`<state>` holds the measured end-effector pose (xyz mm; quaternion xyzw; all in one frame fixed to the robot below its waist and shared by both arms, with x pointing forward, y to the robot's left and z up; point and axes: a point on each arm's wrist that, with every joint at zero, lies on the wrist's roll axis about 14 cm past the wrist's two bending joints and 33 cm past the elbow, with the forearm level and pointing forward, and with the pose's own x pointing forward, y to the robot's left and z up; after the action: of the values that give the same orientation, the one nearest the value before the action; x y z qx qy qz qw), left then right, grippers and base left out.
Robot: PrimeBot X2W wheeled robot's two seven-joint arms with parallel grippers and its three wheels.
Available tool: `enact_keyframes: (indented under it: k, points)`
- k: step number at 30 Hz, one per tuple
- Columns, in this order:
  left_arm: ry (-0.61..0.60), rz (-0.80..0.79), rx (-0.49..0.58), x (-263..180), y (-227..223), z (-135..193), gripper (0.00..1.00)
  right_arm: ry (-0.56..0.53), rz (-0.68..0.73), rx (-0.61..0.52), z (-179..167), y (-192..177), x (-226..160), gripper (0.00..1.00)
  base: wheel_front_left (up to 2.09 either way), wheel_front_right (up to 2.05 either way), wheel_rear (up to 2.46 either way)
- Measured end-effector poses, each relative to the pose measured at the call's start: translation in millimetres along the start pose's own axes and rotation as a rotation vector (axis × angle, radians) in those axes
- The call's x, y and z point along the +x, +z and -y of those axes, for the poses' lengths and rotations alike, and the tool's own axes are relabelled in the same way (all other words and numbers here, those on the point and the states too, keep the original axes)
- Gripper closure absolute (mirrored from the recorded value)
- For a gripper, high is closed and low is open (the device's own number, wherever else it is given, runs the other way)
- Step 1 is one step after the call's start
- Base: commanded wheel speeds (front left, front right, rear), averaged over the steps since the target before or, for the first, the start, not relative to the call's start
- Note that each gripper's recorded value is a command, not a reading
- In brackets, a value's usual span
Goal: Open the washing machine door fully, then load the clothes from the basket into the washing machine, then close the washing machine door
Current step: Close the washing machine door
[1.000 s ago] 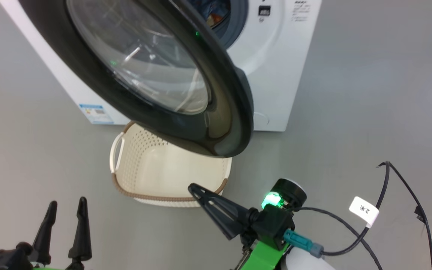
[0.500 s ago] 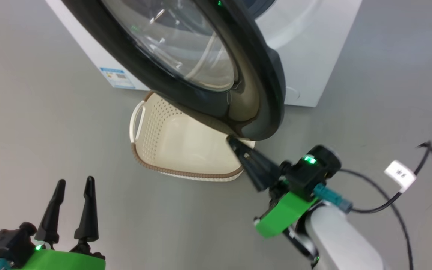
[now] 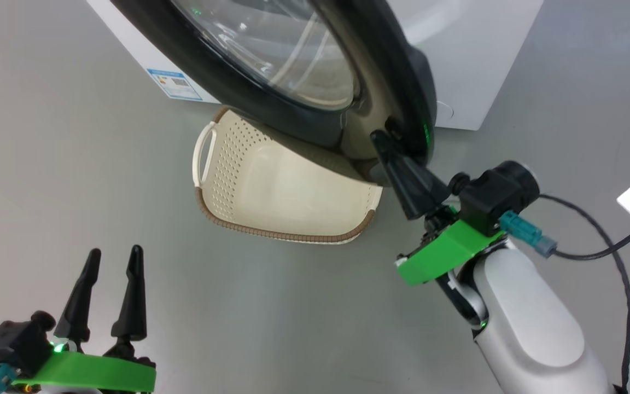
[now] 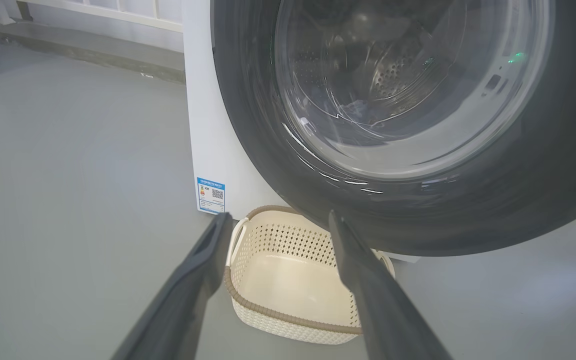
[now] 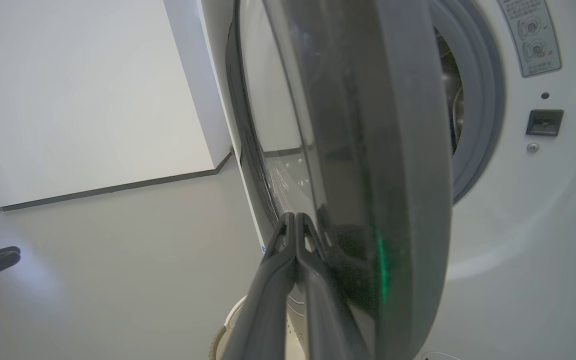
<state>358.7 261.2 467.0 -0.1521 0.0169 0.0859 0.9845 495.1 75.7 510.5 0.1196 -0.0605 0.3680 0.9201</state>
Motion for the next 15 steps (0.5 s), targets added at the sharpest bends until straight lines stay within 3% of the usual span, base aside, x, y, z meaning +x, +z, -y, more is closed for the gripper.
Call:
enact_keyframes:
  k: [15]
  points:
    - [-0.017,-0.053,-0.021,22,-19,3,0.00,-0.150,0.098,0.036,73,16,33,1.00,0.00,0.00,0.00]
